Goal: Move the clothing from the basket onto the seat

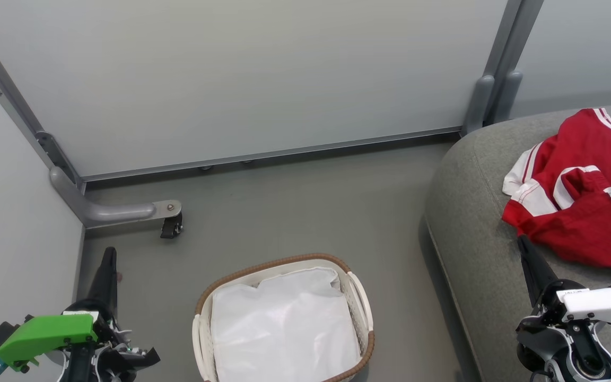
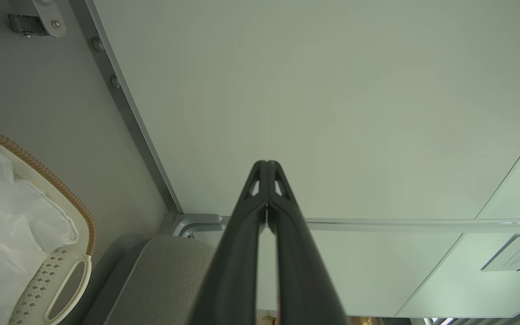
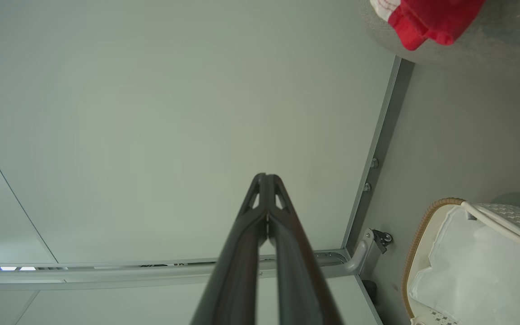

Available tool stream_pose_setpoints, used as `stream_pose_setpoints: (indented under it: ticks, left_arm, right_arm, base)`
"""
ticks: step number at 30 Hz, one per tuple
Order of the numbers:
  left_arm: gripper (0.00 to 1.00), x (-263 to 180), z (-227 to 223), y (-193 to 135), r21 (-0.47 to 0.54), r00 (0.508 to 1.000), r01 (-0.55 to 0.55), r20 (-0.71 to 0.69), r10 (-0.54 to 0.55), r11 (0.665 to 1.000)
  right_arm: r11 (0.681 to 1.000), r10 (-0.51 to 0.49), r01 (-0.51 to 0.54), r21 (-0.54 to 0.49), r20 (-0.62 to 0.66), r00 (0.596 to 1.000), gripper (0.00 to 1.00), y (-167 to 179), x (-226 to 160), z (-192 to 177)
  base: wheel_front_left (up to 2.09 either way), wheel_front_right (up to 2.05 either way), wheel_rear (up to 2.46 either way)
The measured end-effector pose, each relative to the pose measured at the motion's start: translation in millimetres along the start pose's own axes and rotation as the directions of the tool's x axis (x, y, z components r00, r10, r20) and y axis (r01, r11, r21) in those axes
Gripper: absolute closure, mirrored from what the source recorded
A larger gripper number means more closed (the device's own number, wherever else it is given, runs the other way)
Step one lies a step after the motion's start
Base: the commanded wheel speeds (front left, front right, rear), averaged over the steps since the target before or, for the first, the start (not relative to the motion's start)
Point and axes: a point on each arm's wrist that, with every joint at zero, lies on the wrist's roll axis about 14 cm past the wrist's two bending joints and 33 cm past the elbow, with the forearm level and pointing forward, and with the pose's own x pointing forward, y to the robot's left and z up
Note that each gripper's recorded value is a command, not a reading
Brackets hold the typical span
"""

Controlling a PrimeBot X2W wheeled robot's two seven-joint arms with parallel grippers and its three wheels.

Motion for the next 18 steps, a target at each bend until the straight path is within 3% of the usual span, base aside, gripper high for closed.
stream_pose_setpoints:
  ticks: [18]
  left_arm:
    - [1.00,0.0,0.0,0.0,0.000,1.000,0.000,0.000,0.000,1.000]
  right_arm:
    - [1.000,0.000,0.000,0.000,0.000,1.000,1.00,0.0,0.0,0.0]
  base:
    - [0.00,0.00,0.00]
